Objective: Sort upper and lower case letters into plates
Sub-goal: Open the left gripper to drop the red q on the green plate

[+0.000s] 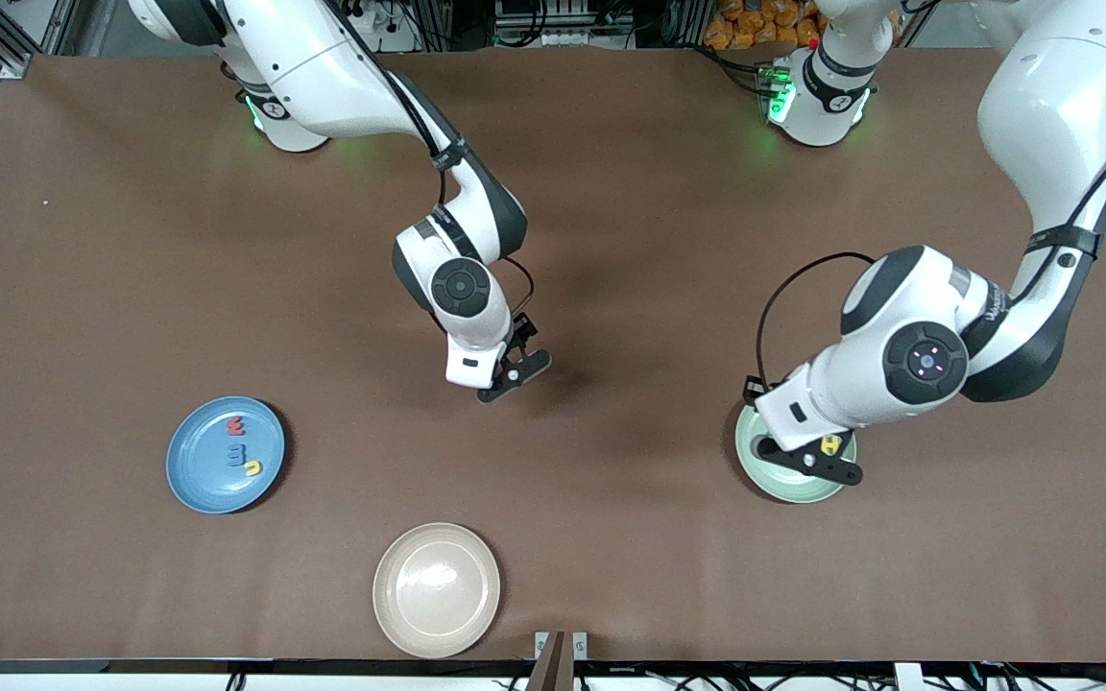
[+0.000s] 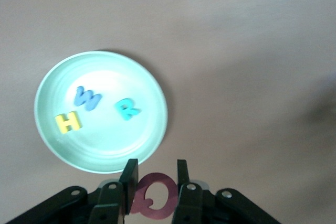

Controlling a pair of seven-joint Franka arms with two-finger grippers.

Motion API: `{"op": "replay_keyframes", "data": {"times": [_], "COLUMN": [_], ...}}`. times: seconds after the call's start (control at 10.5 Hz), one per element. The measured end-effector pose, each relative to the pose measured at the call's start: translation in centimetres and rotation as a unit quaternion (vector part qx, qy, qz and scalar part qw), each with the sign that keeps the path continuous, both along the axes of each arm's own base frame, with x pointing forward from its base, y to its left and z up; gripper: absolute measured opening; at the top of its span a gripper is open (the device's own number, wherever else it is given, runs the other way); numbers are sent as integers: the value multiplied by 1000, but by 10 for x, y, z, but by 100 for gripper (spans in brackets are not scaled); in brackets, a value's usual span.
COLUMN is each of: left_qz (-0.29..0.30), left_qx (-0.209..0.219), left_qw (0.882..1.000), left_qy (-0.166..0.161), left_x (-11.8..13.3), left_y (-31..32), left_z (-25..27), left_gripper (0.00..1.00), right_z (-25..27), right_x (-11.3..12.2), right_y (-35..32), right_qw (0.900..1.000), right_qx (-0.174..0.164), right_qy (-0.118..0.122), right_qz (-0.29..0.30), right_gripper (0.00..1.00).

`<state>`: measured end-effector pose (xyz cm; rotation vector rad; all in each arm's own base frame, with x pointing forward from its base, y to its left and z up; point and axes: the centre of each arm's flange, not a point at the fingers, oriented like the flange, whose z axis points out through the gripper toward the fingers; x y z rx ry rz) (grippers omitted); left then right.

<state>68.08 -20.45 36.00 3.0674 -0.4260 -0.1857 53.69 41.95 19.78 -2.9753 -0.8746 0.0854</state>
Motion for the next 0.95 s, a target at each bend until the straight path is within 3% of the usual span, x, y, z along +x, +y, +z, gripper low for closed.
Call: {"op": "replay_keyframes", "data": {"times": [0.29,0.57,0.76,0.95], "left_qz": [20,38,42,41], "left_qx": [43,59,64,72], "left_qw": [999,997,997,997], "left_qy": [15,19,15,2], "left_x": [9,15,18,22], "left_y": [40,66,73,75], "left_z": [-41,-62,-62,-53], "left_gripper": [34,37,55,86], "right_z": [-19,-14,-16,-20], "right_x": [-21,-22,-22,-19], "right_y": [-12,-21,-25,-33], "right_qw": [1000,1000,1000,1000], "right_qx": [-6,-9,-11,-10], "right_qy": [4,4,4,-1], "right_qz": [1,-3,-6,-12], "right_gripper": [100,100,100,99]}}
